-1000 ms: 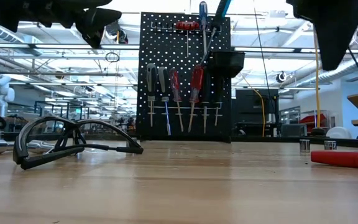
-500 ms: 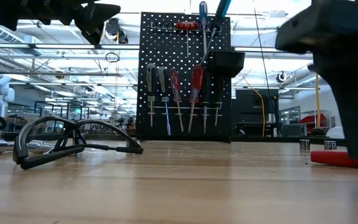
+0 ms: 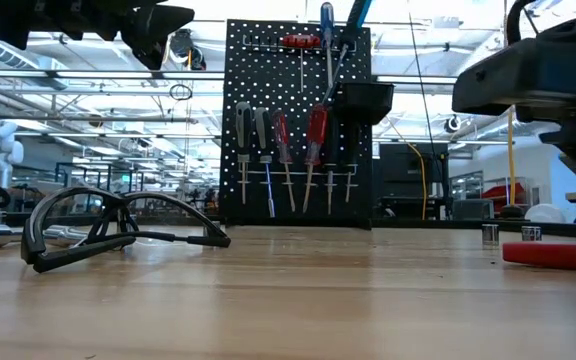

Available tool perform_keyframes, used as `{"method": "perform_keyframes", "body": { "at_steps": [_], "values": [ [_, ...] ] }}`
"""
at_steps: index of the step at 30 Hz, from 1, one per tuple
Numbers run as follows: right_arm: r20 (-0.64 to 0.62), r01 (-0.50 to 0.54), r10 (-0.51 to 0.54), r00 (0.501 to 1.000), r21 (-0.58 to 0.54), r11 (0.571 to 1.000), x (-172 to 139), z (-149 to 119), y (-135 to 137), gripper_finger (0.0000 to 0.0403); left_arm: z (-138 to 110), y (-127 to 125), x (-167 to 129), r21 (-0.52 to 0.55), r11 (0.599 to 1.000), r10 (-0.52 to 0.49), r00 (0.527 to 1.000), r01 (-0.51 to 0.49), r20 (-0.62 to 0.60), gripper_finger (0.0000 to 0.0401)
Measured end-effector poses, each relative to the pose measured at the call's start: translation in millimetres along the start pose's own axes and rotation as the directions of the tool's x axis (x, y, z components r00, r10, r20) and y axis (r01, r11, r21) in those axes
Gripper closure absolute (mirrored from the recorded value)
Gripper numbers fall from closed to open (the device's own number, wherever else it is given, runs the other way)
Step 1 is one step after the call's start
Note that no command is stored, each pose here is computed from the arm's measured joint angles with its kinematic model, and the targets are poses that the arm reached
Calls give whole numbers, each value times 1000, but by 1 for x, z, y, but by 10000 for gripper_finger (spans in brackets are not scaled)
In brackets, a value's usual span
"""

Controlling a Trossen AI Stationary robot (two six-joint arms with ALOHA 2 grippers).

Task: Hang tools onto peg board
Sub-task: Hang the allen wrench on the peg board

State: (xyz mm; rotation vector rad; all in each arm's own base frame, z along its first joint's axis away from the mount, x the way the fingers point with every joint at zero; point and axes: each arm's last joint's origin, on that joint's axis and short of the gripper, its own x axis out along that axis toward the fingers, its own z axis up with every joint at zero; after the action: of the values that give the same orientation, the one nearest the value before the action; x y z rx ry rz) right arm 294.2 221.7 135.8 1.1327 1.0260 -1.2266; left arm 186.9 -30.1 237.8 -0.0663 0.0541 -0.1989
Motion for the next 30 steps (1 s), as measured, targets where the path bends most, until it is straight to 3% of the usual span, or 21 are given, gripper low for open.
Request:
{"method": "perform_keyframes", "body": {
  "at_steps": [4,10,13,18,25,28,30],
  "values": [
    [31,-18,19,999,-44,999,1,4,3,396,0,0,0,3,1000,0,1000,0,0,247],
    [48,-28,32,998,-87,996,-3,6,2,400,0,0,0,-1,1000,0,1000,0,0,247],
    [134,-46,60,989,-108,993,-11,18,1,401,0,0,0,-1,1000,0,1000,0,0,247],
    [206,-221,249,946,-149,964,-51,38,5,402,0,0,0,-4,1000,0,1000,0,1,247],
    [410,-387,482,775,-296,873,-89,73,20,402,1,0,0,-30,1000,0,1000,1,10,247],
    [518,-387,543,661,-386,838,-97,89,34,403,3,0,0,-57,998,25,999,-24,29,247],
    [597,-355,559,576,-433,828,-101,102,46,403,3,3,0,-113,990,94,995,-89,40,247]
  ]
}}
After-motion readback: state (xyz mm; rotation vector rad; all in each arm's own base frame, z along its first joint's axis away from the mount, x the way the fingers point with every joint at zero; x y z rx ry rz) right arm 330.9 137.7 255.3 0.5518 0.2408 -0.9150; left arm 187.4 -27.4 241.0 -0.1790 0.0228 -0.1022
